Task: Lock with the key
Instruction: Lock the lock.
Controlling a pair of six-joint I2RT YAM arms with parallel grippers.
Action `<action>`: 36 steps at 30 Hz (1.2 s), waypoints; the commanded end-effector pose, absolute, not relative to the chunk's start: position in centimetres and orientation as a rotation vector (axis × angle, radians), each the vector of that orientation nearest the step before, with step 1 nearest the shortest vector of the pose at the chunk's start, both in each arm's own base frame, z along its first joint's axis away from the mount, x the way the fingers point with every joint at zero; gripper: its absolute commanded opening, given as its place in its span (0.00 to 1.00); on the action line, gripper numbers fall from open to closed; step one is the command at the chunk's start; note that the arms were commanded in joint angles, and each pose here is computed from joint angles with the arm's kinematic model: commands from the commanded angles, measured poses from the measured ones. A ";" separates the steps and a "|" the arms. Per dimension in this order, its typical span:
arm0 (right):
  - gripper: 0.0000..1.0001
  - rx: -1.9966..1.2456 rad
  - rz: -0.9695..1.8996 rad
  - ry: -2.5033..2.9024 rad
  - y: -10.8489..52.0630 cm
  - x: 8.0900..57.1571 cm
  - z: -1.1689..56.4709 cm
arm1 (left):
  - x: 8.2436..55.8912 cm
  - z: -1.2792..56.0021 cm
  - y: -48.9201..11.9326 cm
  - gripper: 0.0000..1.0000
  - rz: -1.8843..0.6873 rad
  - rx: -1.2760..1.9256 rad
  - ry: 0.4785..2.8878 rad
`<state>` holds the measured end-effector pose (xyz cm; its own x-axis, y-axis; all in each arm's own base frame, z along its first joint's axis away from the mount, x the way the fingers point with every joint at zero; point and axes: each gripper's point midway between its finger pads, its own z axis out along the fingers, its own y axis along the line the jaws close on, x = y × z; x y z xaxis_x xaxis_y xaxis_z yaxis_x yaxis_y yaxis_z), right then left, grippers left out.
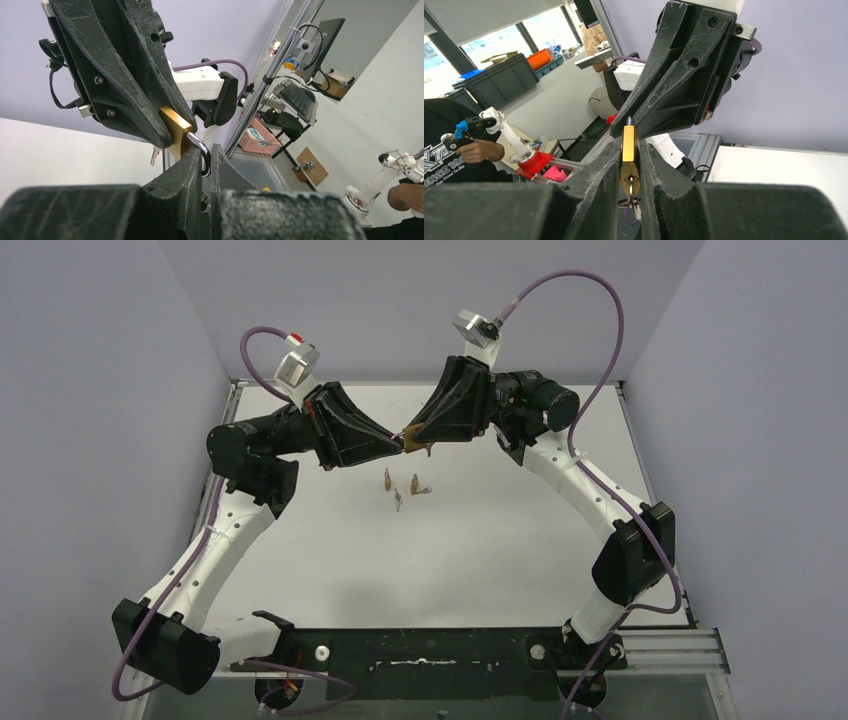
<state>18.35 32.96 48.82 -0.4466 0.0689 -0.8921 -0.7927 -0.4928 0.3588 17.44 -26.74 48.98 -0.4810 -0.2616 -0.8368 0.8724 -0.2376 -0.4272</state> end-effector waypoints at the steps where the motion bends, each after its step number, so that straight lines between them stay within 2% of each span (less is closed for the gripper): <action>1: 0.00 -1.227 2.065 1.057 34.8 14.9 49.1 | 21.3 48.5 -28.3 0.00 -1.810 0.645 1.234; 36: 0.00 -1.232 2.070 1.066 35.5 14.7 48.6 | 21.5 47.2 -30.1 0.00 -1.831 0.668 1.263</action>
